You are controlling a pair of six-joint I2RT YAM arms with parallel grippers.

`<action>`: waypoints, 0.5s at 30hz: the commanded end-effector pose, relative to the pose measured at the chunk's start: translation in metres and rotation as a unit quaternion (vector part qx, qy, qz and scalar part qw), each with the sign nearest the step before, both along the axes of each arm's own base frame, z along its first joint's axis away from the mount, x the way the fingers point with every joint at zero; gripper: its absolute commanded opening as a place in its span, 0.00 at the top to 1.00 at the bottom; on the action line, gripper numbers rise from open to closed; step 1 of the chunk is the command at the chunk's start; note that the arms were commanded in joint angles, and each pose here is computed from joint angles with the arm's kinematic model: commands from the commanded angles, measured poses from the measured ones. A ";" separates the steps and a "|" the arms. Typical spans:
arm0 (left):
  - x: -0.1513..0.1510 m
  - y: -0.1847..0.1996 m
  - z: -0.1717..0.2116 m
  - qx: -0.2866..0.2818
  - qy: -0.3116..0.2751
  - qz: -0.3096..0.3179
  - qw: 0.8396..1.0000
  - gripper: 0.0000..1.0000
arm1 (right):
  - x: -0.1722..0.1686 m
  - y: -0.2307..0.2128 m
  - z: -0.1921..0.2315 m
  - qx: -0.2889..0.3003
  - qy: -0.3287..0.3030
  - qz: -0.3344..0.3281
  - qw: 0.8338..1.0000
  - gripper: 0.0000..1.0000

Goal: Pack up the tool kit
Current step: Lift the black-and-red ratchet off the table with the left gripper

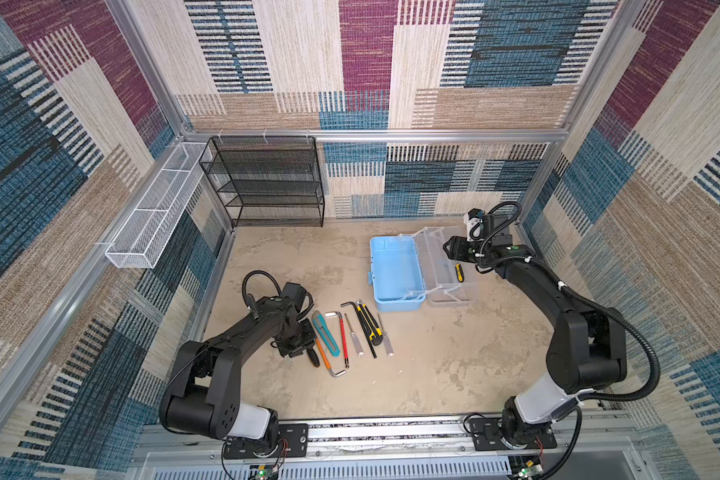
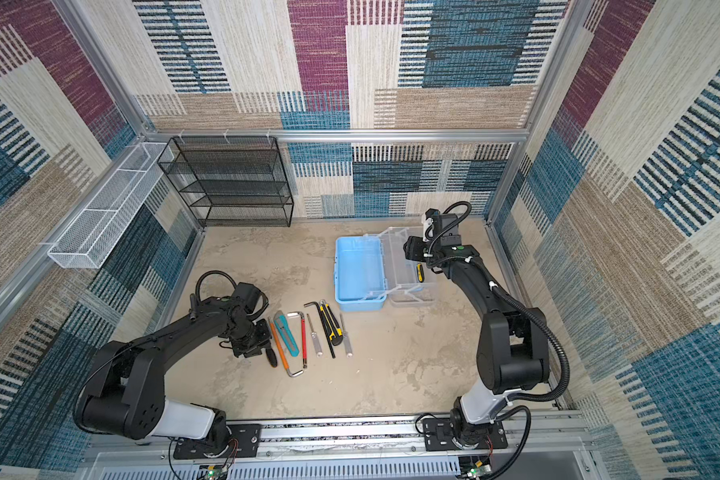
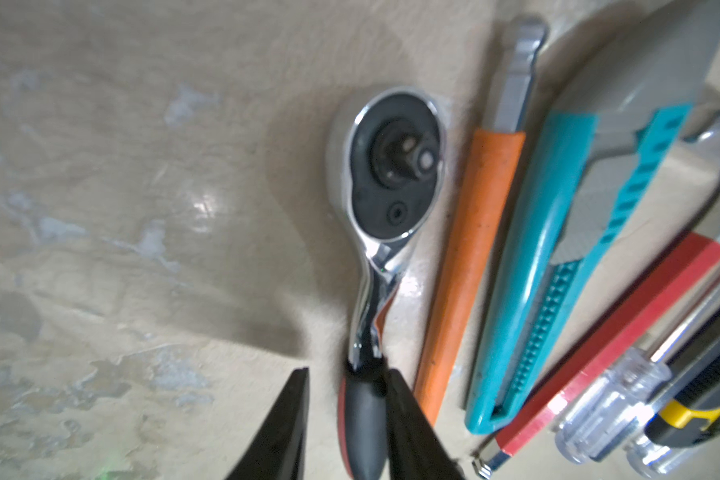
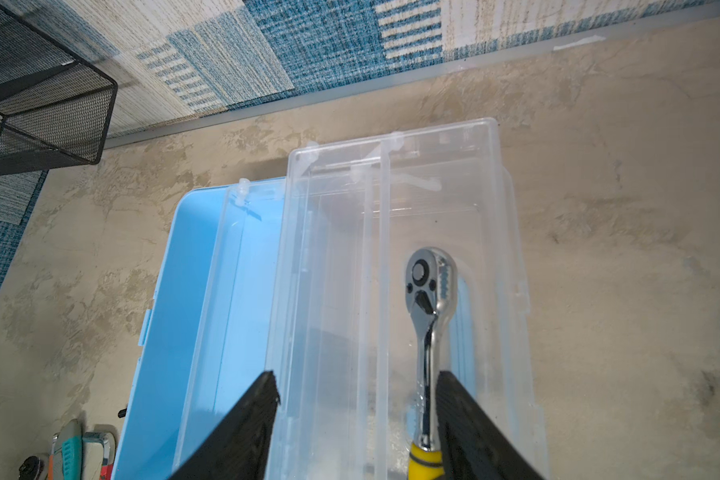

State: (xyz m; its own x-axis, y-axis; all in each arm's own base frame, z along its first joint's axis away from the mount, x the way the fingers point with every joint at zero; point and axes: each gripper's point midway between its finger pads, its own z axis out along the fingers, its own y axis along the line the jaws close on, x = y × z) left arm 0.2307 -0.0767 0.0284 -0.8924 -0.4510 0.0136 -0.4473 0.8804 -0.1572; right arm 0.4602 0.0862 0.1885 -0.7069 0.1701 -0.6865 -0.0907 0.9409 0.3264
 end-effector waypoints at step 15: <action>0.005 0.014 -0.016 0.051 0.027 -0.018 0.998 0.69 | 0.007 0.000 0.015 -0.001 -0.022 -0.002 1.000 0.36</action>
State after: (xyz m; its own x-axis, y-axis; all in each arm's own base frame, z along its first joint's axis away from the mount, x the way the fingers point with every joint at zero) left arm 0.2378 -0.0724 0.0167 -0.9000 -0.4345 0.0352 -0.4358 0.8947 -0.0981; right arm 0.4634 0.0859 0.1959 -0.6950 0.1711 -0.6984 -0.0939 0.9414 0.3241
